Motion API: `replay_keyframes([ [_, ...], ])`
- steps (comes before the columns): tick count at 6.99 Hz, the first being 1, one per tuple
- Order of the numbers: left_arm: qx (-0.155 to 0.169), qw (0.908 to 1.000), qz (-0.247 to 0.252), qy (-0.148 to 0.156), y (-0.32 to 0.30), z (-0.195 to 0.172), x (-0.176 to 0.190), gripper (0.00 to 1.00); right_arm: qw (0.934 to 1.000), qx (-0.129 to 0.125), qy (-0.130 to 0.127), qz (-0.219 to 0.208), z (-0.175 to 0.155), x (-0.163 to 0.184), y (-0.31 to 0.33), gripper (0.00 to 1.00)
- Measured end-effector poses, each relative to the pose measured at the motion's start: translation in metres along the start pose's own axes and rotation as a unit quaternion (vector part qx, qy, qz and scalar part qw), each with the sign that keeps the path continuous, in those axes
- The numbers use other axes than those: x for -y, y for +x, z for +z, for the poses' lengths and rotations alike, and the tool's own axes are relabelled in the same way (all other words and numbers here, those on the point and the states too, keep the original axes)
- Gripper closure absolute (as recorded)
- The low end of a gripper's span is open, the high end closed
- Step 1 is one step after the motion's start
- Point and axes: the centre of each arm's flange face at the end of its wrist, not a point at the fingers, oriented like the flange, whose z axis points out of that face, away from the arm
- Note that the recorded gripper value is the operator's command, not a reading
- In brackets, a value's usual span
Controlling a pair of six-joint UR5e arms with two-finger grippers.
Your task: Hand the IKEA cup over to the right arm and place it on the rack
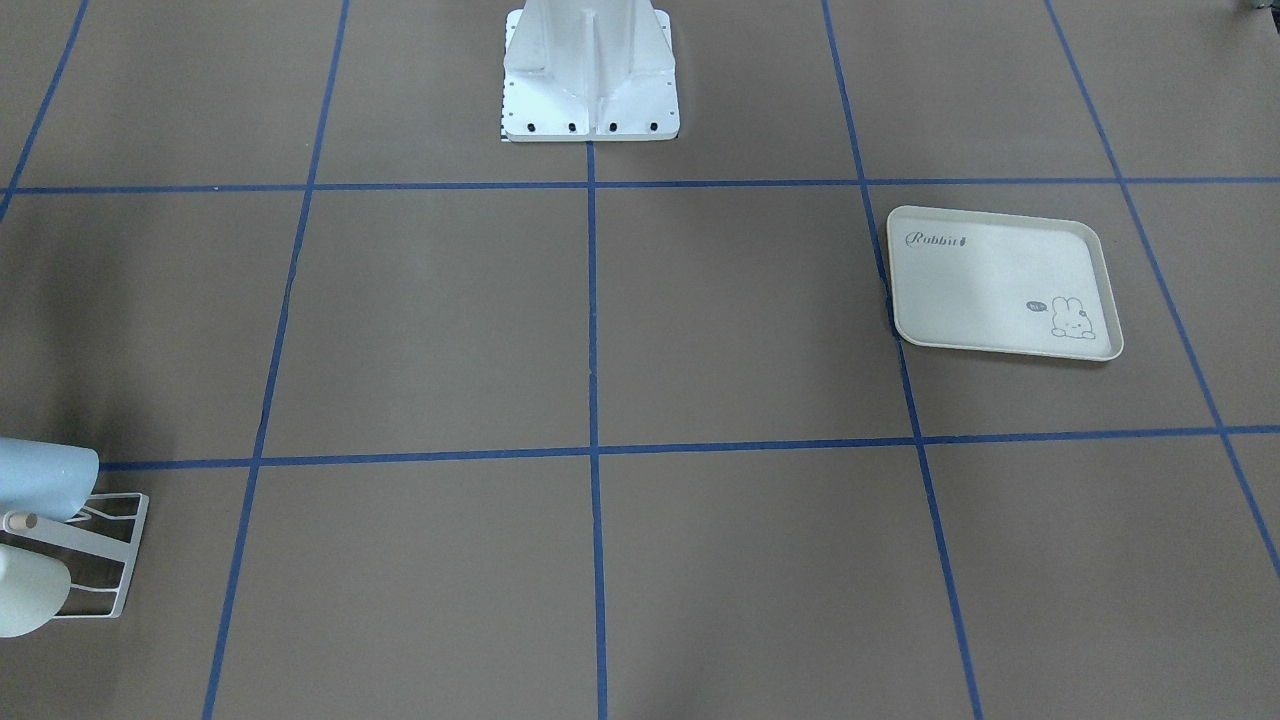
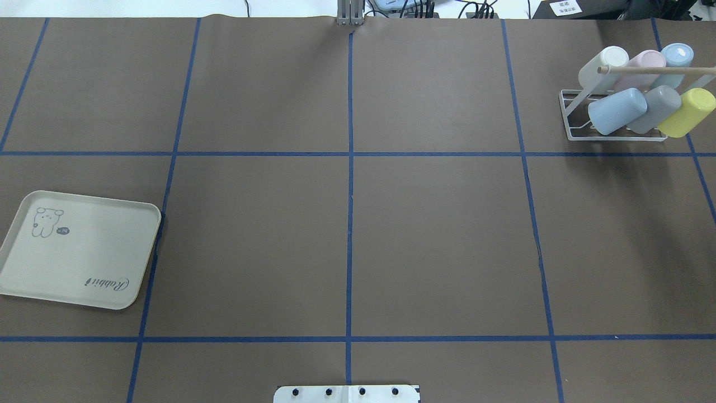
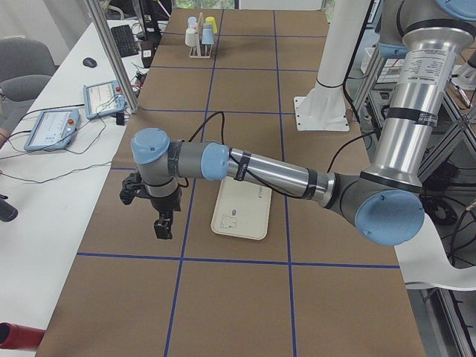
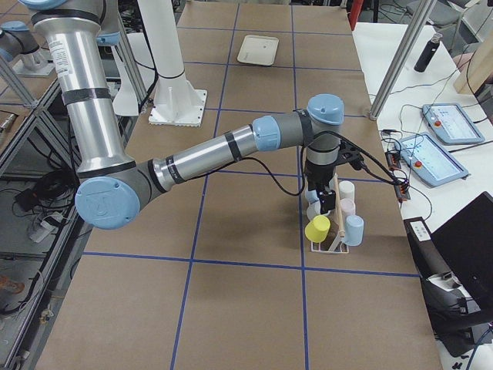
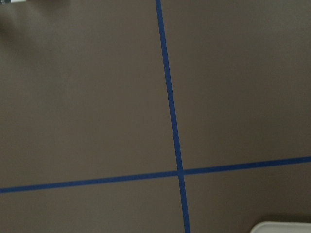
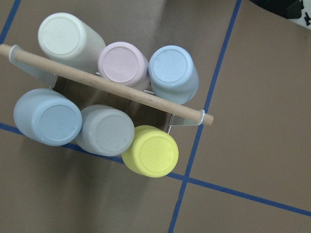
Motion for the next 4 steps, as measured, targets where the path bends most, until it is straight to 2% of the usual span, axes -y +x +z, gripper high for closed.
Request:
replay_keyframes([
  [2, -0.03, 0.9996, -0.002, -0.001, 0.009, 0.002, -0.045, 0.0, 0.9998, 0.007, -0.013, -0.01, 0.012, 0.0, -0.007, 0.0],
  [4, -0.035, 0.9994, -0.005, -0.001, 0.011, 0.002, -0.065, 0.0, 0.9997, 0.004, -0.024, -0.009, 0.024, -0.007, -0.006, 0.0],
])
